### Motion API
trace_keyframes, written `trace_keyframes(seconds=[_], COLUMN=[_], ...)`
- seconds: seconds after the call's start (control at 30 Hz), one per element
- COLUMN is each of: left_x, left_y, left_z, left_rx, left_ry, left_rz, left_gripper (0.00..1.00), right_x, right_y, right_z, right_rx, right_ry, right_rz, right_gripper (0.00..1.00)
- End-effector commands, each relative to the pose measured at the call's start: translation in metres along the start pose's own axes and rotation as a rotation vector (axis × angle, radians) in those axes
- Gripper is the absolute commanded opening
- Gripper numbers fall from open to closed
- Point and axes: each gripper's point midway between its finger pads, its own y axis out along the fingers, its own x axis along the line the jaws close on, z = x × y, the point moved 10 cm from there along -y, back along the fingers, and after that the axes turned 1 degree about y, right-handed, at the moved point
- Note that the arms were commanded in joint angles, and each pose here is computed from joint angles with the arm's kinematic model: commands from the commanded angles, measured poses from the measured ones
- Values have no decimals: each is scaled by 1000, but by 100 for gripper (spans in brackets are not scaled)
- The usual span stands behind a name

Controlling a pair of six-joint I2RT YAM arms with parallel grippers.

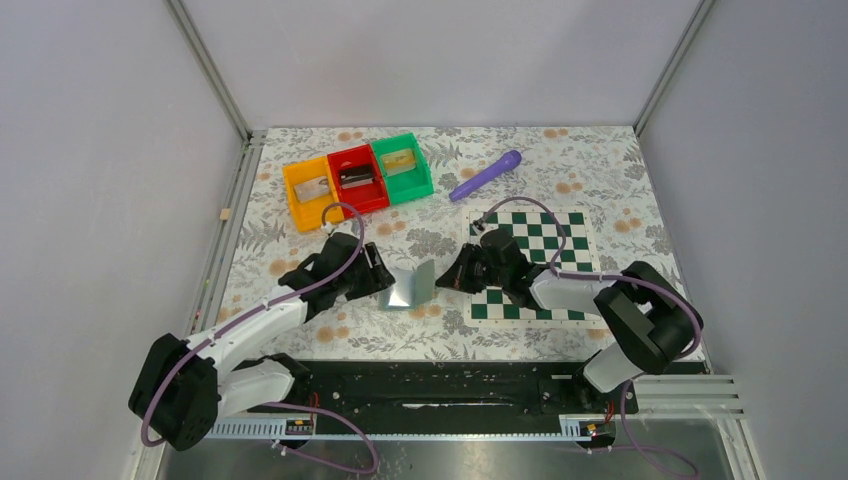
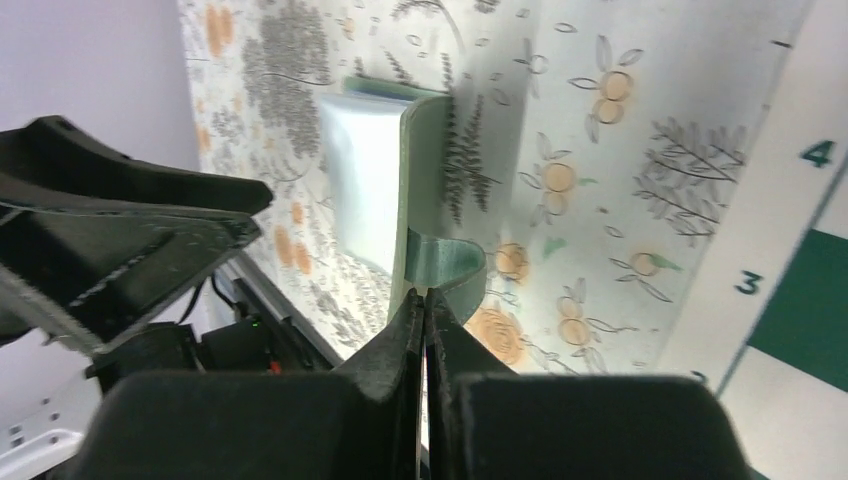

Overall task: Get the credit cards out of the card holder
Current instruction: Open the card holder at the center of the board, then remove the credit card from the card holder.

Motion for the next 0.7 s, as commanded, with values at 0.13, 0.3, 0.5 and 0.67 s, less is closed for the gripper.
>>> trace_keyframes(seconds=[0.13,0.3,0.5,0.67], left_x=[15,26,22,15], left_y=[5,4,3,9], left_z=[-6,-8,-7,-6], left_rx=[-18,-19,-7,31], left_ry=[-46,-65,-72,-56], left_rz=[-49,-72,23,123], left_gripper=[56,54,50,48], right_x=[-28,-34,-33,-31], right_y=[7,14,21,26], right_z=[3,1,-4,-11], right_rx=[12,35,45,51], right_ry=[-46,-74,-95,-129], right_rz=[136,192,199,213], right_gripper=[0,0,0,0])
